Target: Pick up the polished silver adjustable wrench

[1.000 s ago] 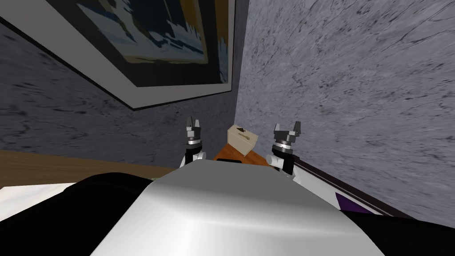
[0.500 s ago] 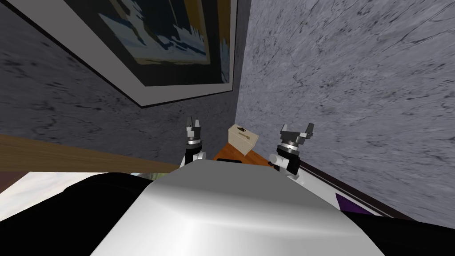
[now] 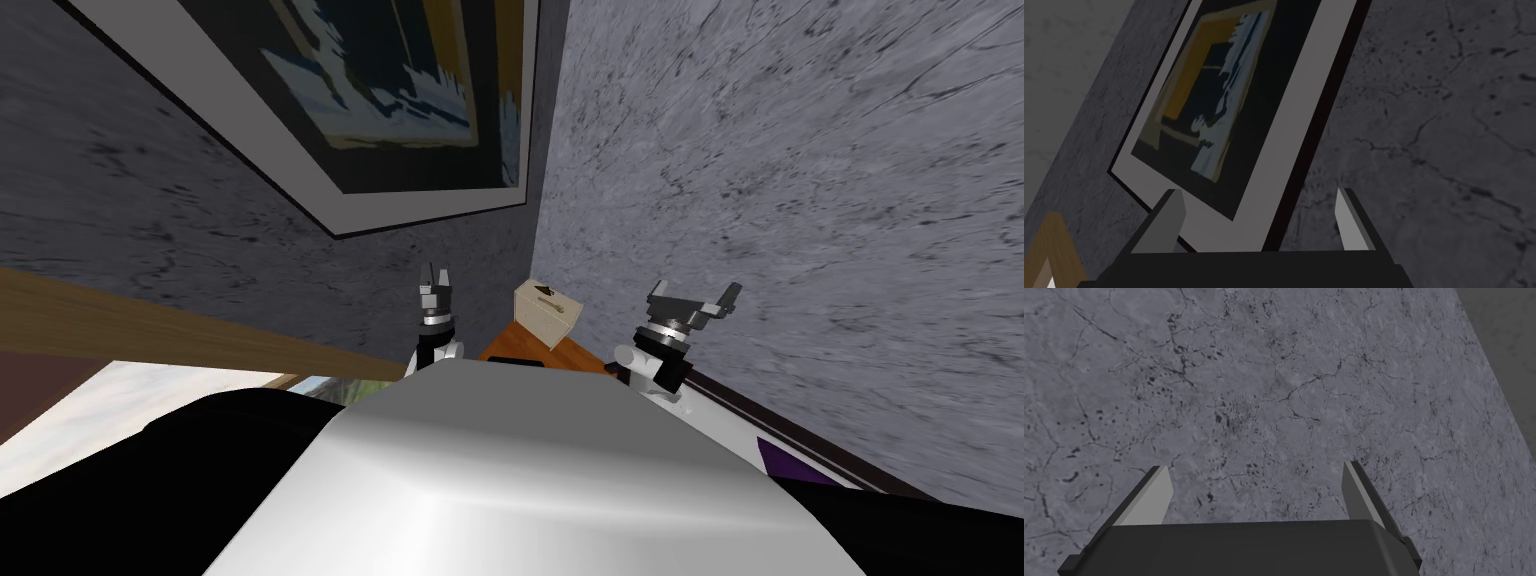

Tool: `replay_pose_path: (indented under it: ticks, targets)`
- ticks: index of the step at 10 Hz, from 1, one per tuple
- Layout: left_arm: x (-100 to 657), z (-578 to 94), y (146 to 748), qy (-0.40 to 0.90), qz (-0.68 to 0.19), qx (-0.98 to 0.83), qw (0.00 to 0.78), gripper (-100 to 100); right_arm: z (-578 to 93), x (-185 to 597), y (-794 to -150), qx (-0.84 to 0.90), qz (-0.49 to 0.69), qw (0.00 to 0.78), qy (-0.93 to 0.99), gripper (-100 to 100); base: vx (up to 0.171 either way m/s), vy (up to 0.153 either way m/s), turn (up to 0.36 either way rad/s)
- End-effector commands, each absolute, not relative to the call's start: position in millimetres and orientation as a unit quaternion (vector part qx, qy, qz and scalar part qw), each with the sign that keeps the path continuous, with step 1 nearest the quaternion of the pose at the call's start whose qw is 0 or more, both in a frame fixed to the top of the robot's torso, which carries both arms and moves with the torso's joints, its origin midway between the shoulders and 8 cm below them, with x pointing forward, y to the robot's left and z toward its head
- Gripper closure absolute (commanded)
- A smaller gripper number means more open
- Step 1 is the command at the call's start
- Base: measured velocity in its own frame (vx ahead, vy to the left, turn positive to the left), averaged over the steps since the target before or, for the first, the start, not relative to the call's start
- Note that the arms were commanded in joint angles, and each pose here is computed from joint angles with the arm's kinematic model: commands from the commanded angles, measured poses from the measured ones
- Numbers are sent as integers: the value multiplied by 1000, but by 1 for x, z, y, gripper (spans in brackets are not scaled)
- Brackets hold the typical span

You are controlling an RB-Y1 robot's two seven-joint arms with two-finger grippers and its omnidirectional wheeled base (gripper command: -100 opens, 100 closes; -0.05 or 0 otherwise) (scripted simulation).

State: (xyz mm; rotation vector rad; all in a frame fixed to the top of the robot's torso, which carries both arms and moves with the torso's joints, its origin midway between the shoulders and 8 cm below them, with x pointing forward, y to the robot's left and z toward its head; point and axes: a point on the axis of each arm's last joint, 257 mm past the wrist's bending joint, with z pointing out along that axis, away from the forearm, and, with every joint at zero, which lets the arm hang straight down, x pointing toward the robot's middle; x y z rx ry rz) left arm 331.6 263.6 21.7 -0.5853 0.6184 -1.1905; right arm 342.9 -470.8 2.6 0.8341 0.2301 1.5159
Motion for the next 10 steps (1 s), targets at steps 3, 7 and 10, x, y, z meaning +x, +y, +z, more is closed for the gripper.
replay_pose_path:
  ticks: [3, 7, 10]
  targets:
    - [332, 22, 264, 282, -543, -267, 744, 0, 2, 328, -518, 372, 673, 639, 34, -100, -31, -13, 50]
    - [332, 22, 264, 282, -543, -267, 744, 0, -9, 313, -560, 387, 676, 627, -33, -100, -33, -11, 49]
    - [332, 22, 264, 282, -543, -267, 744, 0, -17, 296, -594, 389, 676, 620, -91, -100, -27, -12, 56]
